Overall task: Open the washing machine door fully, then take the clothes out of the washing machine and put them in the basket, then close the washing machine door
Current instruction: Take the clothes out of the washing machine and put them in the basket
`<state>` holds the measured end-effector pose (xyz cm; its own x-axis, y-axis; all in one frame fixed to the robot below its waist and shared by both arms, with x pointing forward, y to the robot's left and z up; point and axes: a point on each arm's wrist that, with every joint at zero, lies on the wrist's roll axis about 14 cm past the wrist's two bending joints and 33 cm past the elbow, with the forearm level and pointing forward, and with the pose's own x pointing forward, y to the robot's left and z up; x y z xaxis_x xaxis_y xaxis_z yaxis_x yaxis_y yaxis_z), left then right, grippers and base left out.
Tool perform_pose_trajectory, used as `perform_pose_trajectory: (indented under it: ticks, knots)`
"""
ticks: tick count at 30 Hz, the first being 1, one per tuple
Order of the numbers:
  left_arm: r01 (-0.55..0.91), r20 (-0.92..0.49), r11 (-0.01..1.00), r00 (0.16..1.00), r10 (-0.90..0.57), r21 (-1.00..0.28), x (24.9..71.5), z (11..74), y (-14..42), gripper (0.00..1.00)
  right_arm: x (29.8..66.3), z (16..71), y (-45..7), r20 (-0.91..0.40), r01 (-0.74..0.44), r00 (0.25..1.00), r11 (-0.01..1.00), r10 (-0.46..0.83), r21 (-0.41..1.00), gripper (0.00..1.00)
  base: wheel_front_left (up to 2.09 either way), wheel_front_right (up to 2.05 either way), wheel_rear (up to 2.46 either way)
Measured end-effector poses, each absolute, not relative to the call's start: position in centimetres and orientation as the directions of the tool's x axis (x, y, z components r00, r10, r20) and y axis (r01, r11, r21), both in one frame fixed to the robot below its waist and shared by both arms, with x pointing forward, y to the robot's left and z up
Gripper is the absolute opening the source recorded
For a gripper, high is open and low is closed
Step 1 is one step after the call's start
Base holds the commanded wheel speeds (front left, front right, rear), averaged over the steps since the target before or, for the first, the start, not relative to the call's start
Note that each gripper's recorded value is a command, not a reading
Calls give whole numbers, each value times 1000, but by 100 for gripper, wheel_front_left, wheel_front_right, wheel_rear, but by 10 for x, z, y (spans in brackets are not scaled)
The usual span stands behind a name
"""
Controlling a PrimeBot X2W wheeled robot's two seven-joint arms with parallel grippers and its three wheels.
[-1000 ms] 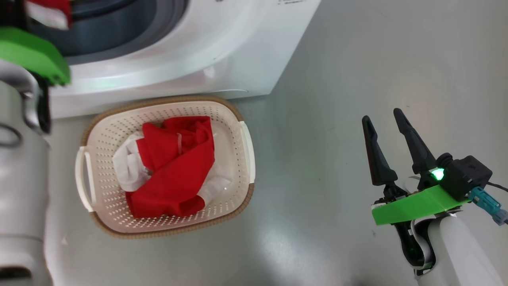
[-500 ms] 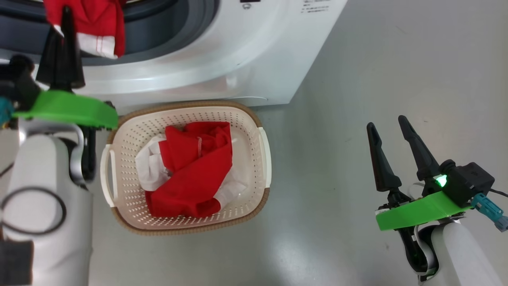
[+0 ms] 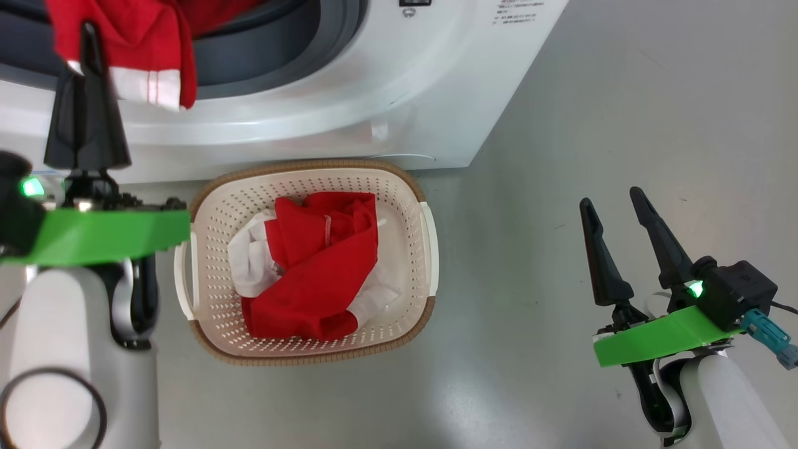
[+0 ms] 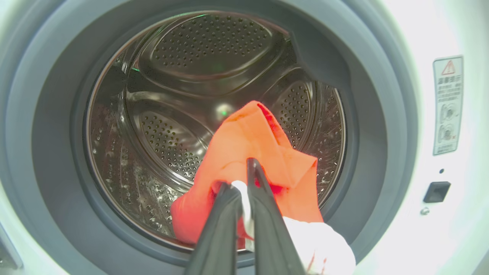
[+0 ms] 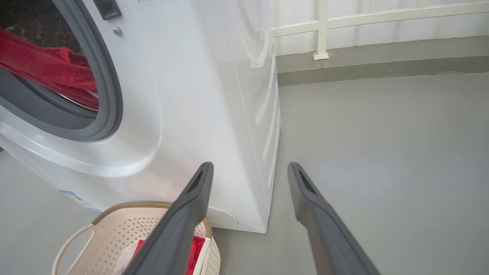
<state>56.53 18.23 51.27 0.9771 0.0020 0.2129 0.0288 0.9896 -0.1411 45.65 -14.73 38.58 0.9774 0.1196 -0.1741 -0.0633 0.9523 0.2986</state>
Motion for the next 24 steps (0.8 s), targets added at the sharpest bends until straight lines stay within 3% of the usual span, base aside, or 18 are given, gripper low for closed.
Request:
perform_pose_trajectory:
  ticks: [7,13,24]
  knots:
    - [46,344,991,939,1,-128,544,553,183,0,456,386,-147,-174,-65,977,953,121,296,100,0,0,0]
    - [51,353,991,936,-4,-123,529,554,182,0,456,385,-146,-175,-67,977,952,124,298,100,0,0,0]
    - [60,31,982,998,-56,-179,514,446,159,0,454,381,-143,-187,-74,973,951,134,299,100,0,0,0]
